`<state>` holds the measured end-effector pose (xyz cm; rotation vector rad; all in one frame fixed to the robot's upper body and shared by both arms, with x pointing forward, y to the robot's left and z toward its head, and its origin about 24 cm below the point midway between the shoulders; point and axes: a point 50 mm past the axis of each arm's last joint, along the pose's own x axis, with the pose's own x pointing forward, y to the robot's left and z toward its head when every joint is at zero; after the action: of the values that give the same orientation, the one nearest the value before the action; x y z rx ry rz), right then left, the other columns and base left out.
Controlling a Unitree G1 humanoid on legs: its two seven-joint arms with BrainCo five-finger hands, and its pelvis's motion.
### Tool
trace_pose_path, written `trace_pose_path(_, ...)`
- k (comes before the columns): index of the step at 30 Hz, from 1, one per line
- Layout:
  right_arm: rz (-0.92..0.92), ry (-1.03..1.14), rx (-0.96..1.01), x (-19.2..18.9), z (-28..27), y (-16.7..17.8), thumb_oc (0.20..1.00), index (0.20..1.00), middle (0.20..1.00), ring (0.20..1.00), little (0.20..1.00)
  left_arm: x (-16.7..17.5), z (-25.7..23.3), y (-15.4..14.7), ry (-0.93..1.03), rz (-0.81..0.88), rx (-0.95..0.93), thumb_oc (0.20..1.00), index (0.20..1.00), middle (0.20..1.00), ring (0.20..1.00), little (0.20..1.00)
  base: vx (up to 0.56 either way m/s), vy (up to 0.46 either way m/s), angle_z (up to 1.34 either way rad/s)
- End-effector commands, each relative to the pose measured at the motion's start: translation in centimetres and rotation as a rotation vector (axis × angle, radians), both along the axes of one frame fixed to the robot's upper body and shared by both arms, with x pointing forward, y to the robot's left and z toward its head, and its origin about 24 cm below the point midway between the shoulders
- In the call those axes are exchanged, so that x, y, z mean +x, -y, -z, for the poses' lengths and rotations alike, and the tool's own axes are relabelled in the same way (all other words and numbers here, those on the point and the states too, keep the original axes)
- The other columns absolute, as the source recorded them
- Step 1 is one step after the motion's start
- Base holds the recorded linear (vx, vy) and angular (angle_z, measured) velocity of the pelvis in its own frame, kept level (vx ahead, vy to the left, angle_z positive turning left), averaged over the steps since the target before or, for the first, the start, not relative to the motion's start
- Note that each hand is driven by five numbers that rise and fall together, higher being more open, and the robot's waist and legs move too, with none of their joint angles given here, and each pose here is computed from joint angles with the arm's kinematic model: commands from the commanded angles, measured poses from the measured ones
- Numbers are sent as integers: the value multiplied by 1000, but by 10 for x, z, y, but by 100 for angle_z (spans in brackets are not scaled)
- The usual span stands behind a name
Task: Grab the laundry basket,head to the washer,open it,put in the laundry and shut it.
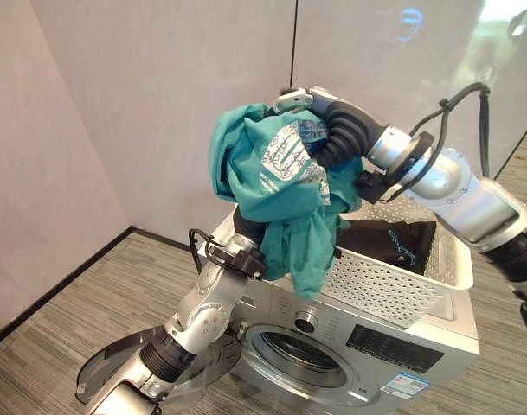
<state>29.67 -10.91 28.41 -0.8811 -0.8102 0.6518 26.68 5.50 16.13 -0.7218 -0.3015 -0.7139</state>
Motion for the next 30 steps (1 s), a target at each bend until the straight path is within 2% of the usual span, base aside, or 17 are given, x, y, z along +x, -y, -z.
trace_pose_path(1,-16,30,-42,-4,15,-4,1000,1000,1000,1000,1000,-12,-66,-12,314,-13,-182,200,200,200,200,200,0,0,0)
trace_pose_path(9,199,233,194,-7,-7,44,1000,1000,1000,1000,1000,-11,-58,-42,318,-137,-182,200,200,200,200,200,4,-1,0)
trace_pose_path(15,166,151,435,-10,-8,62,1000,1000,1000,1000,1000,-10,-48,-48,269,-166,-207,200,200,200,200,200,0,0,0)
trace_pose_path(21,326,385,550,-29,-25,98,1000,1000,1000,1000,1000,-15,-46,-66,292,-230,-194,200,200,200,200,200,0,0,0)
trace_pose_path(24,438,496,579,-43,-28,123,1000,1000,1000,1000,1000,-20,-42,-86,311,-314,-133,200,200,200,200,200,0,0,0)
trace_pose_path(27,595,633,637,-64,-31,159,1000,1000,1000,1000,1000,-29,-29,-119,305,-450,-30,200,200,200,200,200,0,0,0)
trace_pose_path(29,728,713,674,-77,-29,185,1000,1000,1000,1000,1000,-38,-16,-141,257,-520,10,200,200,200,200,200,0,0,0)
trace_pose_path(30,862,737,689,-86,-22,211,1000,1000,1000,1000,1000,-45,-6,-159,212,-566,31,200,200,200,200,200,0,0,0)
